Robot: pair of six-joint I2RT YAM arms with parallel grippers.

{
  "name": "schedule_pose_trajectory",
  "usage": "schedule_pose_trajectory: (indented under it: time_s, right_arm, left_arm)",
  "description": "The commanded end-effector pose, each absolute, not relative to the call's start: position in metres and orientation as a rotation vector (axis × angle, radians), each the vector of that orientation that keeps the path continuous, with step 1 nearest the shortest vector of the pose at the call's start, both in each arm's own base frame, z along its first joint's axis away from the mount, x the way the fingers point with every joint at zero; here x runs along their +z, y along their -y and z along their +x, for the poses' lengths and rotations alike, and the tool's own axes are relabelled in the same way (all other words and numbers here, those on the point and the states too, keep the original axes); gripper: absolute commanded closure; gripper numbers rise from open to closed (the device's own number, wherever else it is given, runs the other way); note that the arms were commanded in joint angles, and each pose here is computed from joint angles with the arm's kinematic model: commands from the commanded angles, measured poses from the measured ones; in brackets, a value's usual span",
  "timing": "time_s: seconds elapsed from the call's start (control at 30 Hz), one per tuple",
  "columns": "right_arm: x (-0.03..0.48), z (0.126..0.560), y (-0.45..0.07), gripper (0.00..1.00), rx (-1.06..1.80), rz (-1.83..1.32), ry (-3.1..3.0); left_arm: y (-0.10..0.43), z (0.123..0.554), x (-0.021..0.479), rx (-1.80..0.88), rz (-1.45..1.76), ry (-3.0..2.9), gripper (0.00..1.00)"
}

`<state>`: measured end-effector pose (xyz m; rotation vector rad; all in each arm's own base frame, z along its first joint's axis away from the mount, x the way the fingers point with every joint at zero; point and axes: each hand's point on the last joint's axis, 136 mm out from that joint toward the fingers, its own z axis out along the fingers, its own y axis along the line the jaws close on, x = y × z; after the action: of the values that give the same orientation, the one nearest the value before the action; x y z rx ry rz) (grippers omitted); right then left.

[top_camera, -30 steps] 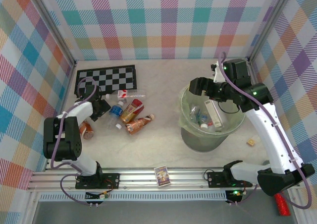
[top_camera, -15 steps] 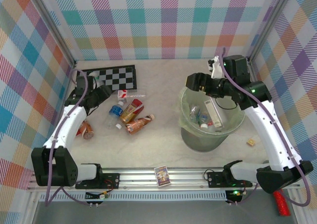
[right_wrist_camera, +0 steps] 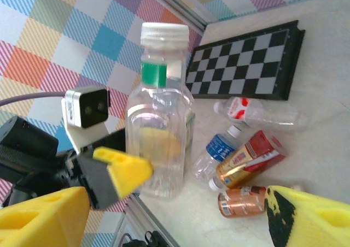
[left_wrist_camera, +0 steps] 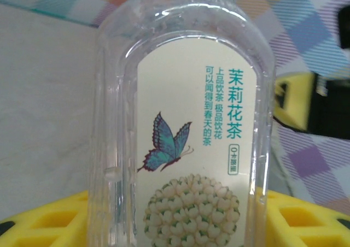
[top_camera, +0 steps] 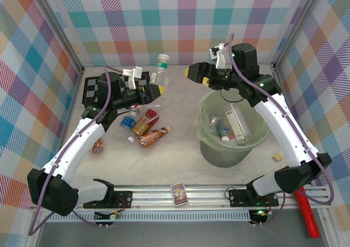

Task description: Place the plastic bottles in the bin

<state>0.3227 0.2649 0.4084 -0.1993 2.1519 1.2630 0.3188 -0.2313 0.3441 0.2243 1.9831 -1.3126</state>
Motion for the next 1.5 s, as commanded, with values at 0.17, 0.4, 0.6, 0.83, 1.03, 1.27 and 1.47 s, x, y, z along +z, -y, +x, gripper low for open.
schedule_pose_trajectory:
  time_s: [0.17, 0.4, 0.6, 0.83, 1.03, 1.27, 1.47]
  right_arm:
    - [0.429, 0.349, -0.292, 0.17, 1.357, -0.240, -2.060]
    - [0.417, 0.368, -0.313, 0.25, 1.379, -0.249, -2.088]
    - [0.409, 0.373, -0.324, 0.48, 1.387, -0.256, -2.114]
    - [0.401, 0.376, -0.323, 0.70, 1.362, -0.238, -2.139]
    - [0.410, 0.377, -0.318, 0.75, 1.311, -0.237, -2.123]
    - [0.452, 0.372, -0.291, 0.78, 1.206, -0.248, -2.040]
    - [0.488, 0.349, -0.232, 0.78, 1.057, -0.188, -1.981]
  left_arm:
    - [0.265, 0.295, 0.365, -1.455, 0.420, -1.892, 0.59]
    - [0.277, 0.293, 0.359, -1.482, 0.456, -1.909, 0.61]
    - [0.280, 0.295, 0.353, -1.479, 0.454, -1.928, 0.61]
    - [0.281, 0.297, 0.351, -1.478, 0.449, -1.940, 0.61]
    - [0.282, 0.299, 0.349, -1.472, 0.460, -1.936, 0.22]
    - [0.277, 0.299, 0.350, -1.428, 0.468, -1.933, 0.00]
    - [0.258, 0.309, 0.335, -1.344, 0.381, -1.996, 0.00]
